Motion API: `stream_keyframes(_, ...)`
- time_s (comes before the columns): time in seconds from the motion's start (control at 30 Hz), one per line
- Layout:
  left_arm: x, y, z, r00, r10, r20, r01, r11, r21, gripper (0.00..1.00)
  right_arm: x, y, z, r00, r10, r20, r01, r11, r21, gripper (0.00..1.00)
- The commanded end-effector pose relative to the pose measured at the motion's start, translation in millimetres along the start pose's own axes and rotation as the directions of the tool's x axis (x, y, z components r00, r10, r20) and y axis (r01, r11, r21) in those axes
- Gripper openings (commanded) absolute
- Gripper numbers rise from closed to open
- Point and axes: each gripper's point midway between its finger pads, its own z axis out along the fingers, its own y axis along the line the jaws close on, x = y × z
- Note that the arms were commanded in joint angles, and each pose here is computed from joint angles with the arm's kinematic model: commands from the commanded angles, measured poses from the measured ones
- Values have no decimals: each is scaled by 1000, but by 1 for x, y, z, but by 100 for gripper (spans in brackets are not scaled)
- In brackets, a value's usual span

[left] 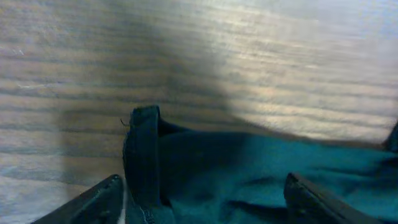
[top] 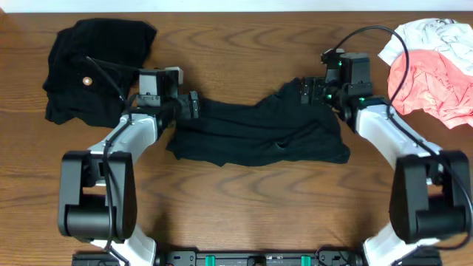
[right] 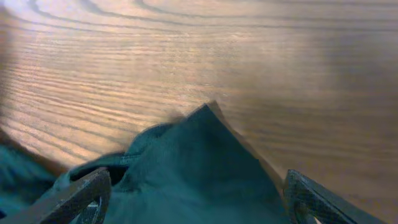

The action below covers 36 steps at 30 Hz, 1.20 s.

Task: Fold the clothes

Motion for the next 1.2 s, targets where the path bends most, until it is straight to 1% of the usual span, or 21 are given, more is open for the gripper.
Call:
stream_keyframes(0.0, -3, 0, 4, 1000, 18, -3, -18, 1000, -3, 74, 7, 1, 15, 1000, 19, -24, -21, 998, -55, 86)
stream_keyframes(0.03, -3, 0, 4, 1000, 16, -2, -16, 1000, -2, 73, 9, 0, 20, 999, 20, -27, -21, 998, -55, 86)
stream_keyframes(0.07, -3, 0, 4, 1000, 16, -2, -16, 1000, -2, 68, 10, -1, 23, 999, 21, -30, -22, 998, -56, 87)
stream_keyframes(0.13, -3, 0, 4, 1000, 16, -2, -16, 1000, -2, 64, 11, -1, 31, 999, 21, -35, -23, 997, -69, 87)
stream_keyframes(0.2, -3, 0, 4, 1000, 16, -3, -16, 1000, -2, 61, 11, -3, 39, 999, 21, -37, -24, 997, -68, 87)
stream_keyframes(0.37, -3, 0, 4, 1000, 16, -2, -16, 1000, -2, 60, 6, -3, 55, 999, 21, -43, -25, 996, -83, 87)
stream_keyframes(0.53, -3, 1, 4, 1000, 16, -3, -16, 1000, -3, 51, 0, 0, 66, 999, 19, -43, -24, 994, -111, 87)
stream_keyframes(0.57, -3, 1, 4, 1000, 17, -3, -17, 1000, -3, 51, -1, 1, 66, 999, 18, -42, -23, 993, -117, 86)
stream_keyframes(0.7, -2, 1, 5, 1000, 16, -4, -16, 1000, -6, 45, -1, 1, 66, 999, 18, -42, -23, 993, -116, 80)
stream_keyframes(0.83, -1, 2, 6, 1000, 15, -9, -15, 1000, -7, 30, 0, 3, 66, 999, 18, -48, -23, 992, -121, 66)
stream_keyframes(0.87, -1, 2, 7, 1000, 15, -10, -15, 1000, -7, 27, 2, 4, 67, 998, 17, -54, -23, 992, -122, 65)
stream_keyframes(0.97, 0, 2, 7, 1000, 14, -10, -15, 1000, -7, 23, 6, 6, 67, 997, 16, -70, -25, 992, -123, 62)
stream_keyframes(1.03, -1, 2, 7, 1000, 14, -10, -14, 1000, -7, 21, 9, 8, 67, 997, 15, -79, -25, 992, -125, 57)
stream_keyframes(1.13, -1, 2, 7, 1000, 15, -10, -15, 1000, -7, 20, 13, 11, 67, 995, 16, -98, -29, 991, -132, 56)
stream_keyframes(1.17, -1, 2, 7, 1000, 15, -10, -15, 1000, -7, 20, 15, 11, 67, 994, 17, -105, -31, 990, -134, 59)
